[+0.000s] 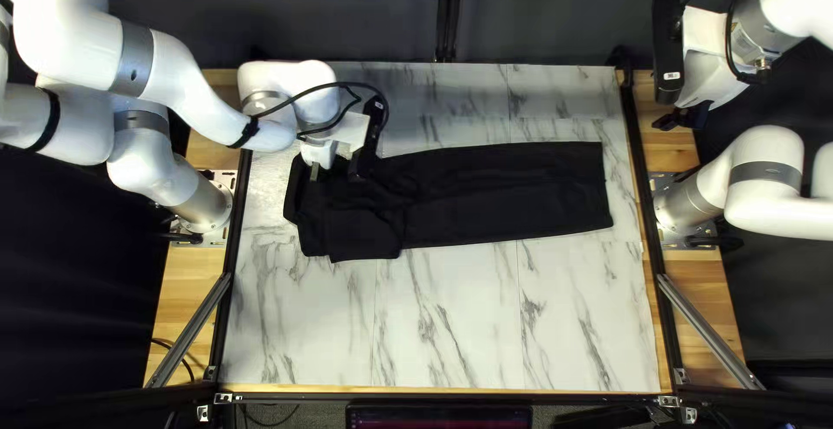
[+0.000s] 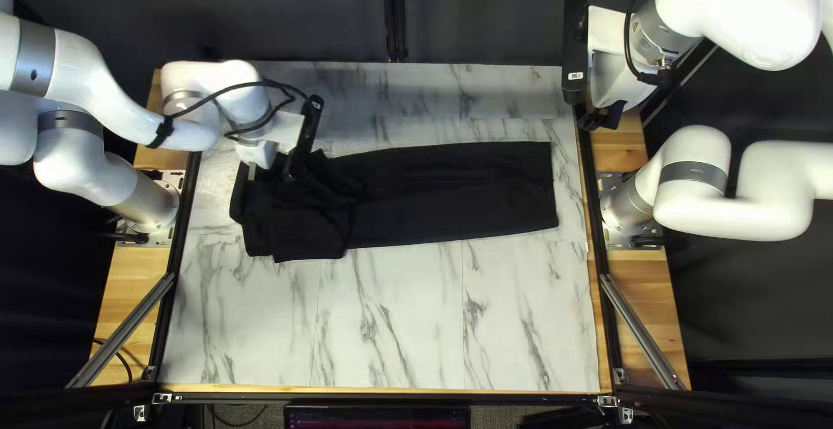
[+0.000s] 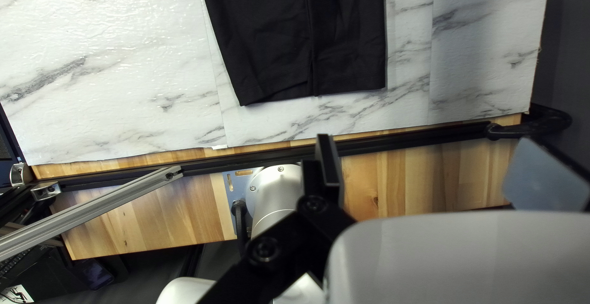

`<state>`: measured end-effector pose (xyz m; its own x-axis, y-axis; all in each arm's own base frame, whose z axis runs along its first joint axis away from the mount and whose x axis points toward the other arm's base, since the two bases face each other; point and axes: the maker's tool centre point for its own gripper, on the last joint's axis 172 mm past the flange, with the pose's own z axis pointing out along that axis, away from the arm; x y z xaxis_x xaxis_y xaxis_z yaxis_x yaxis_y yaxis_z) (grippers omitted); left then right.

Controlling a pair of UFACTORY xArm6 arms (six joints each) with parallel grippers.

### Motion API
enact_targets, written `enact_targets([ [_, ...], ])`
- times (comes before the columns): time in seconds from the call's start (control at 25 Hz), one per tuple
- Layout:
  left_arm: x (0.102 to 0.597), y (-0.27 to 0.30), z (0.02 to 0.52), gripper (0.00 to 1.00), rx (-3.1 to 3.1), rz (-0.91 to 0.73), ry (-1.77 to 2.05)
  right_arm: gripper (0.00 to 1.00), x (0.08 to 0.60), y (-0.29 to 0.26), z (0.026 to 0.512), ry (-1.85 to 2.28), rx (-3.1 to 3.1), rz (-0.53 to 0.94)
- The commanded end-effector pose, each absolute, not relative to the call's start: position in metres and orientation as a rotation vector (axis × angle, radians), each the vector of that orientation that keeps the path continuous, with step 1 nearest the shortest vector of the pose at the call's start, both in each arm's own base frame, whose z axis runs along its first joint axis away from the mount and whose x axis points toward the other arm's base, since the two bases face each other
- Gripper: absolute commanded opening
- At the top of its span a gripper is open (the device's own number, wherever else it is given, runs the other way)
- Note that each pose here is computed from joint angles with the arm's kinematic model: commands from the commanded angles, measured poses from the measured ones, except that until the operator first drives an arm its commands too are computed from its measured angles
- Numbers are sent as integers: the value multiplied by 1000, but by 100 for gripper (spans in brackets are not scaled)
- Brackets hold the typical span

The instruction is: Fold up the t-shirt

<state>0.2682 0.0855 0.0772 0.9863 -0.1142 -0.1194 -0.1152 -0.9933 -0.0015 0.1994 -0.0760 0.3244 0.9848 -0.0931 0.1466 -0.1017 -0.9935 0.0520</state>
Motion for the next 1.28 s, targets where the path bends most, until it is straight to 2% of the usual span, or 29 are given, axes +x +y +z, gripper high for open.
enact_targets([
  [0.04,248,88,70,100,-3087,234,104,100,199,-76,324,-151,3071,223],
  [0.32,238,93,62,100,-3056,273,11,100,199,-76,324,-151,3071,223],
  [0.76,265,116,56,100,-3068,202,-48,100,199,-76,324,-151,3071,223],
  [1.28,253,160,56,100,-3064,162,-106,100,199,-76,324,-151,3071,223],
])
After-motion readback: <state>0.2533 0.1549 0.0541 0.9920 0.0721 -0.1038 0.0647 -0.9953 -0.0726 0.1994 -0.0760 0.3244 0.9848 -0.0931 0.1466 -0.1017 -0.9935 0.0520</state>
